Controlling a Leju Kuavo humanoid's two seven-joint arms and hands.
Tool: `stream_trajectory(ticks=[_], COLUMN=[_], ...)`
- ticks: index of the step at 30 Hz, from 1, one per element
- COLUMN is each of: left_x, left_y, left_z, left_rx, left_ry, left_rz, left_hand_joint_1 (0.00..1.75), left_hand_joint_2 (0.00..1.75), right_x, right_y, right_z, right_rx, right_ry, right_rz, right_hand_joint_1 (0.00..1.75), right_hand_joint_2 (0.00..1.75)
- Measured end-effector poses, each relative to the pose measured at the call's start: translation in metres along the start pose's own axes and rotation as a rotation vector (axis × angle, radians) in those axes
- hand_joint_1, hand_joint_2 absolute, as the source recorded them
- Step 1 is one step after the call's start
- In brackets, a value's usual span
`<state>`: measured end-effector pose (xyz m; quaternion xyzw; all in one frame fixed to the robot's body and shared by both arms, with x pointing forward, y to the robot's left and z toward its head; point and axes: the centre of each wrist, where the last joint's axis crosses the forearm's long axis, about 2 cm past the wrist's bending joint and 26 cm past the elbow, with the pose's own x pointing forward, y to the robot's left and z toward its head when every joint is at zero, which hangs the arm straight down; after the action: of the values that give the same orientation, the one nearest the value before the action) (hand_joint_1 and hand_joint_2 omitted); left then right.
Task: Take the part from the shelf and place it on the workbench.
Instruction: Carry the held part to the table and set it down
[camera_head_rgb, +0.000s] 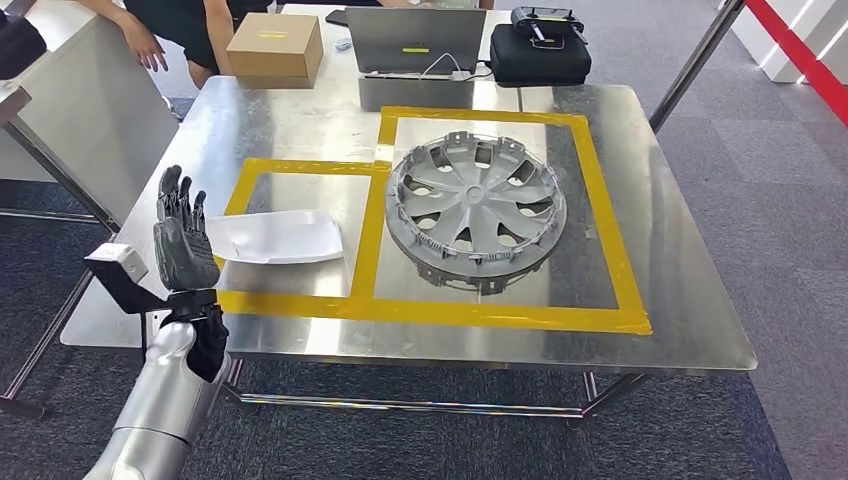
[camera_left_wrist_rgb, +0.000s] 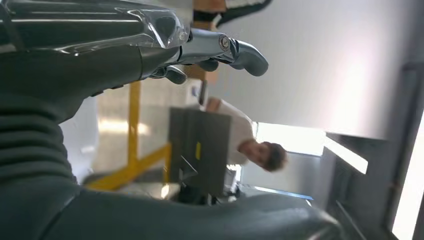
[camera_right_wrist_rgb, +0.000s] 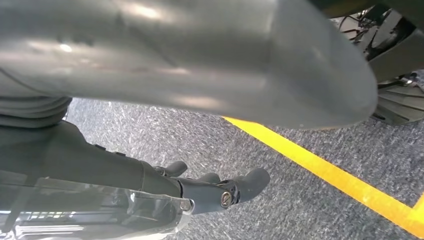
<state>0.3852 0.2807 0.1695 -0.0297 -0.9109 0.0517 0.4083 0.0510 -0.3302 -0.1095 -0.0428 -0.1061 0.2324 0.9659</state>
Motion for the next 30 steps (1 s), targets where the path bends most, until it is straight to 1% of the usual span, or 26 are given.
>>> stream_trajectory(ticks=[2, 6, 12, 14, 18, 23, 27, 30], left_x=[0.015, 0.042, 0.07, 0.074, 0.078, 0.082, 0.082, 0.081], left_y=[-0.007, -0.018, -0.022, -0.024, -0.026, -0.029, -0.028, -0.025], left_z=[0.001, 0.001, 0.009, 0.012, 0.022, 0.024, 0.027, 0.033], left_rx=[-0.034, -0.066, -0.088, -0.094, -0.113, -0.13, -0.141, -0.15], left_ry=[-0.068, -0.182, -0.277, -0.29, -0.287, -0.298, -0.293, -0.28], left_rz=[0.067, 0.114, 0.113, 0.103, 0.061, 0.033, 0.017, 0.004], left_hand_joint_1=[0.0, 0.0, 0.0, 0.0, 0.0, 0.0, 0.0, 0.0], left_hand_joint_2=[0.0, 0.0, 0.0, 0.0, 0.0, 0.0, 0.0, 0.0], right_x=[-0.002, -0.003, -0.003, -0.003, -0.004, -0.004, -0.003, -0.003], right_y=[0.001, 0.001, 0.0, 0.0, 0.0, -0.003, -0.005, -0.005], right_z=[0.0, 0.0, 0.0, 0.0, 0.0, 0.0, 0.0, 0.0], right_rx=[-0.002, -0.006, -0.007, -0.009, -0.009, -0.014, -0.016, -0.015], right_ry=[0.001, 0.0, -0.002, -0.002, -0.001, -0.001, -0.002, -0.001], right_rz=[-0.006, -0.01, -0.009, -0.009, -0.009, -0.009, -0.006, -0.001], right_hand_joint_1=[0.0, 0.0, 0.0, 0.0, 0.0, 0.0, 0.0, 0.0], right_hand_joint_2=[0.0, 0.0, 0.0, 0.0, 0.0, 0.0, 0.0, 0.0])
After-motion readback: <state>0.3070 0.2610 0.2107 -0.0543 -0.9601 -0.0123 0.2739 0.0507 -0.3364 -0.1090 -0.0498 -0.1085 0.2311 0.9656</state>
